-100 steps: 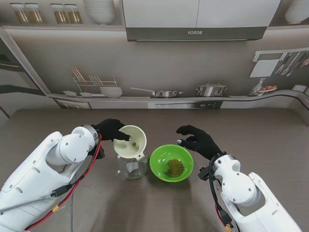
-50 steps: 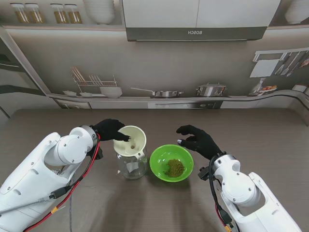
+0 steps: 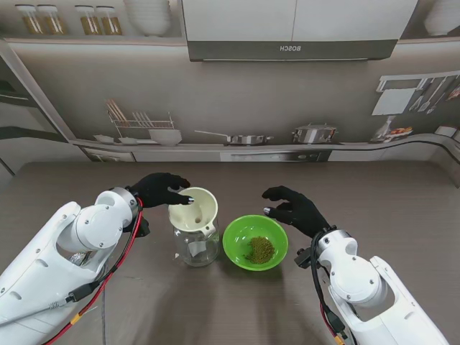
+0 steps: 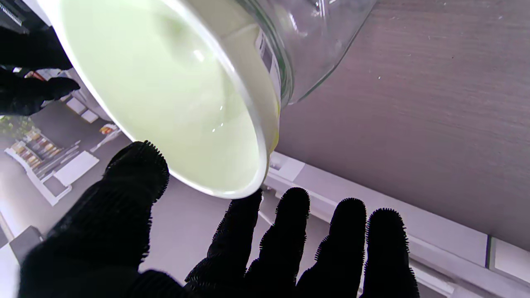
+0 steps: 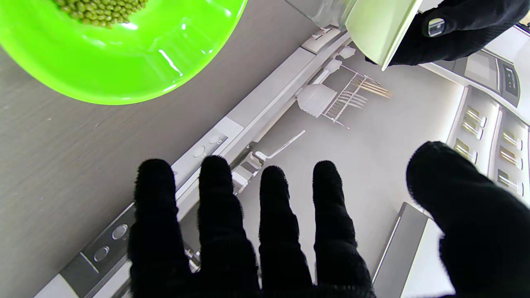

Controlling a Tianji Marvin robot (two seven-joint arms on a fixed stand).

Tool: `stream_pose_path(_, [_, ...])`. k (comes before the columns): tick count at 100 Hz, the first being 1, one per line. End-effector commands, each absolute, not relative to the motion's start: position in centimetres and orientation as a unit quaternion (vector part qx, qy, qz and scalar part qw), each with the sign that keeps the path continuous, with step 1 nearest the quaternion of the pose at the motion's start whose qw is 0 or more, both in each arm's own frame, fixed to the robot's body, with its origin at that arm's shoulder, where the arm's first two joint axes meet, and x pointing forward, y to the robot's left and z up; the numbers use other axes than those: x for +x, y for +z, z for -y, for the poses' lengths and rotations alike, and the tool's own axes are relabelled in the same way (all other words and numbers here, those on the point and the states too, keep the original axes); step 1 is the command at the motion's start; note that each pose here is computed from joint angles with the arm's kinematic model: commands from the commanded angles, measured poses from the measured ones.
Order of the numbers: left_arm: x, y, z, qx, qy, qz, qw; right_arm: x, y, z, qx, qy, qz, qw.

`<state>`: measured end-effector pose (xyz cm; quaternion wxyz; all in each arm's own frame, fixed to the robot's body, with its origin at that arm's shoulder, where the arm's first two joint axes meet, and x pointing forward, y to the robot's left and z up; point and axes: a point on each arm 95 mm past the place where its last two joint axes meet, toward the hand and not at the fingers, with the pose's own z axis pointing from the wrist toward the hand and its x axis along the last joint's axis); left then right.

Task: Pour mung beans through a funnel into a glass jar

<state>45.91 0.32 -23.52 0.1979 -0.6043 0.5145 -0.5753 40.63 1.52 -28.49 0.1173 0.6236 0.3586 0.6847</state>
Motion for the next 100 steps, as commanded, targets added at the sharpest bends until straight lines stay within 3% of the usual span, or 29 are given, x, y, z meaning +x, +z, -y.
stream_pose_path(1, [45.5, -23.1, -0.1, -0.598, -0.584, -0.514, 0.194, 40.4, -28.7, -1.9, 0.625, 0.682, -0.364, 0.109])
stream_pose_path(35, [43.7, -22.4, -0.8, -0.573, -0.639, -0.482, 0.178, 40.4, -28.8, -2.0, 0.624, 0.682, -0.366, 0.107])
stream_pose_path(100, [38.5, -24.3, -1.3, -0.526, -0.719, -0.43, 0.148, 40.2, -29.0, -2.8, 0.616, 0.684, -0.378, 0.098])
